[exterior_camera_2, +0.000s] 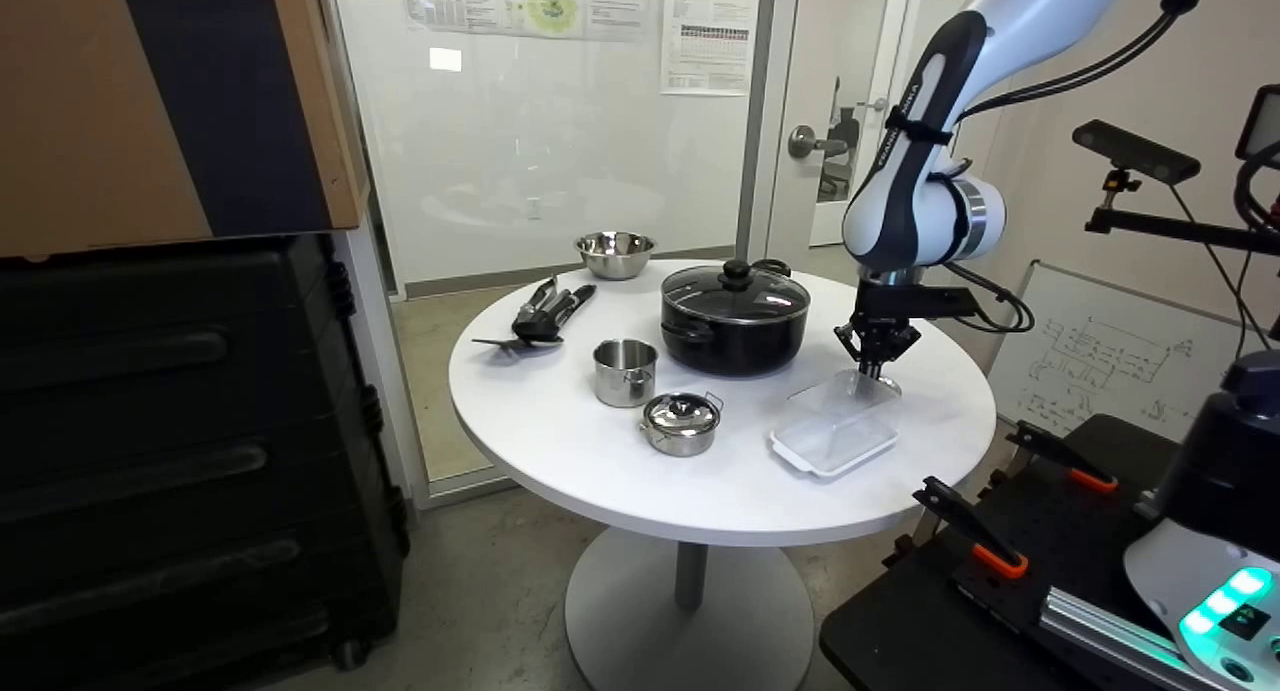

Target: Take the silver lid from the table and put it on the silver pot

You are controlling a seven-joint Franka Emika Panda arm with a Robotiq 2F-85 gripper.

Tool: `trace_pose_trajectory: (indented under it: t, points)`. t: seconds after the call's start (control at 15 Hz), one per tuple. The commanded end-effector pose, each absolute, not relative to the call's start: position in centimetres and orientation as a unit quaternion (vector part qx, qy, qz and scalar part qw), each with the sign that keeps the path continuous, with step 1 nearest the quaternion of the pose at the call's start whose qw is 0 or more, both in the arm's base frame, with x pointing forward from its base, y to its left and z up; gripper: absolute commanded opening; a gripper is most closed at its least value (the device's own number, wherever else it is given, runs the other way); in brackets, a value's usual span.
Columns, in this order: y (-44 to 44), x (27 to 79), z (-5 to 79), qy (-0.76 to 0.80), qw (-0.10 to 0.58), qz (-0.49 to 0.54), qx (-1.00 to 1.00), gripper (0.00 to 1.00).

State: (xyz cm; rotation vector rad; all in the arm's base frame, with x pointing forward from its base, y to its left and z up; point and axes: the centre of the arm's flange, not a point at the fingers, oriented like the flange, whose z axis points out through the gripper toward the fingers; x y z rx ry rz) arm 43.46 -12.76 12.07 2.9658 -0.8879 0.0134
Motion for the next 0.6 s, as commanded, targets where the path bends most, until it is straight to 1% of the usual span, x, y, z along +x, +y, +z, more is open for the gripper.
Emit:
trace_pose_trajectory:
  t: [0.0,0.2,0.33,0.53]
  points:
    - [-13.1,43.4,11.5,-0.29,0.024,0.013,0.957,0.0]
    - [-13.1,43.3,11.9,-0.289,0.022,0.01,0.957,0.0]
    - [-13.2,42.7,13.8,-0.284,0.011,0.006,0.959,0.0]
    - [-14.5,40.7,19.3,-0.257,-0.011,-0.002,0.966,0.0]
